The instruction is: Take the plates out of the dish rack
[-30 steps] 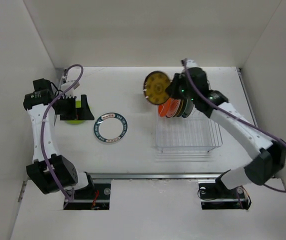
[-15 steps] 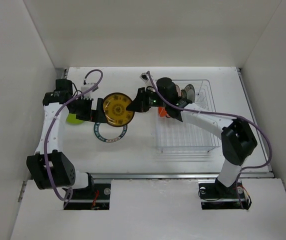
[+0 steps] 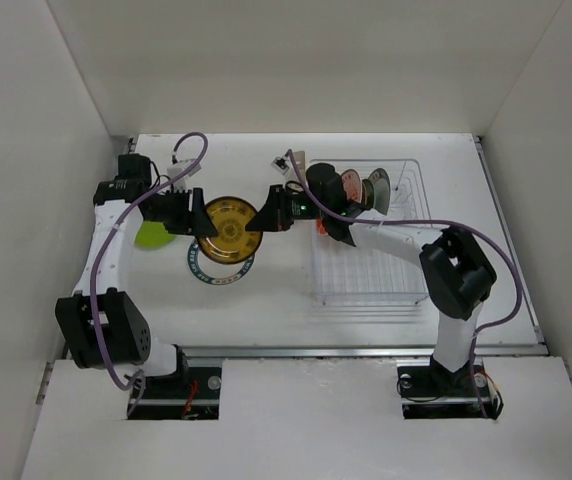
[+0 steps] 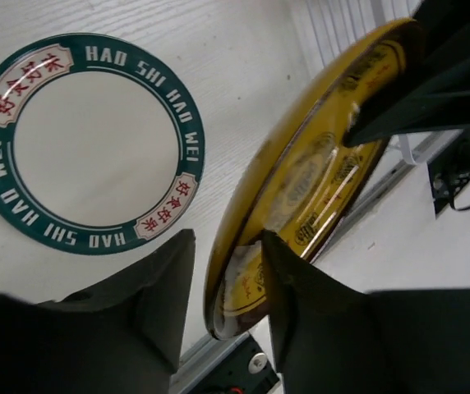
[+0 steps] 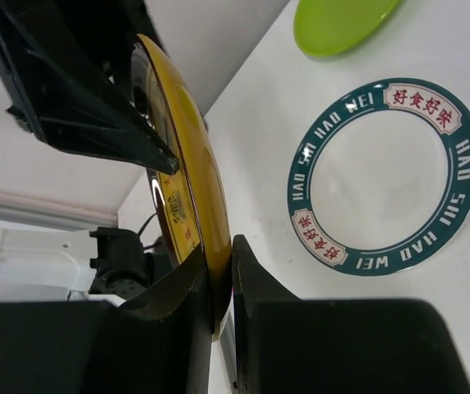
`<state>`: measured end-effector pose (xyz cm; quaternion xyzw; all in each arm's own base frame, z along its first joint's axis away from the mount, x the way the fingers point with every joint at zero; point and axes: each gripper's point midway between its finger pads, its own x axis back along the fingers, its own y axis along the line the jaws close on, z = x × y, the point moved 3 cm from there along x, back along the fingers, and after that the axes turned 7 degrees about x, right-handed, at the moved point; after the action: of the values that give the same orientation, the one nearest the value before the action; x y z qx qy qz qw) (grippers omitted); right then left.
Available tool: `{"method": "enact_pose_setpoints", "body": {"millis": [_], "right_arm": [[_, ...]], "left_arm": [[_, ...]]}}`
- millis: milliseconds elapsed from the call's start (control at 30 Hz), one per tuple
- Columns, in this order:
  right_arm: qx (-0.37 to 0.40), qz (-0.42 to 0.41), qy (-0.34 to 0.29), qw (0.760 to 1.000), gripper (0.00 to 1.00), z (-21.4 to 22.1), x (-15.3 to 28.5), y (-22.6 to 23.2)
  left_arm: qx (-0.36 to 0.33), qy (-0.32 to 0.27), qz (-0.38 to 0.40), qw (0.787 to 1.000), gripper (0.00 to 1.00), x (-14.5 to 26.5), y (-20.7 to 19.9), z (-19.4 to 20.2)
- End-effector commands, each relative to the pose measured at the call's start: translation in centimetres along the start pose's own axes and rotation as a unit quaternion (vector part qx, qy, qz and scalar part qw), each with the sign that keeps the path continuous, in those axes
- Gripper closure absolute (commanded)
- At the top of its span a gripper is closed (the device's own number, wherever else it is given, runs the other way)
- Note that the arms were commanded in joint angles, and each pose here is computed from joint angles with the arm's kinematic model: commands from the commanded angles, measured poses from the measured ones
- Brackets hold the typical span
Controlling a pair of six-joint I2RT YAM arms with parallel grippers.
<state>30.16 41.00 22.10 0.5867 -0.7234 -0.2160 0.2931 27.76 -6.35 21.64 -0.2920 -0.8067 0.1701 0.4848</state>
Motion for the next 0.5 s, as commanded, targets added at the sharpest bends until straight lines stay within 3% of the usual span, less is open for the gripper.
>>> {"method": "enact_pose_setpoints", "body": {"millis": [0, 133, 233, 300, 467], "right_arm": [[0.035, -0.064, -0.029, 0.997, 1.0, -1.9, -0.5, 2.9], [0.026, -0.062, -0.016, 0.998, 1.0, -0.9, -1.1, 2.5], [0.021, -0.056, -0.015, 0.998, 0.99, -1.1, -1.1, 2.4], [0.012, -0.045, -0.01, 0.999, 0.87, -0.8, -1.1, 2.0], [0.013, 0.01, -0.001, 1.0, 0.37, -0.7, -0.8, 0.8]], "left_arm": [[0.012, 0.02, 0.005, 1.0, 0.69, -0.9, 0.7, 0.2], [0.026, 0.017, -0.003, 0.999, 1.0, -0.7, 0.7, 0.0], [0.027, 0.006, -0.009, 1.0, 1.0, -0.3, 0.4, -0.2], [0.027, -0.004, -0.019, 0.999, 1.0, -0.2, 0.5, -0.6], [0.027, -0.019, -0.015, 0.999, 1.0, 0.5, -0.3, -1.2]]}}
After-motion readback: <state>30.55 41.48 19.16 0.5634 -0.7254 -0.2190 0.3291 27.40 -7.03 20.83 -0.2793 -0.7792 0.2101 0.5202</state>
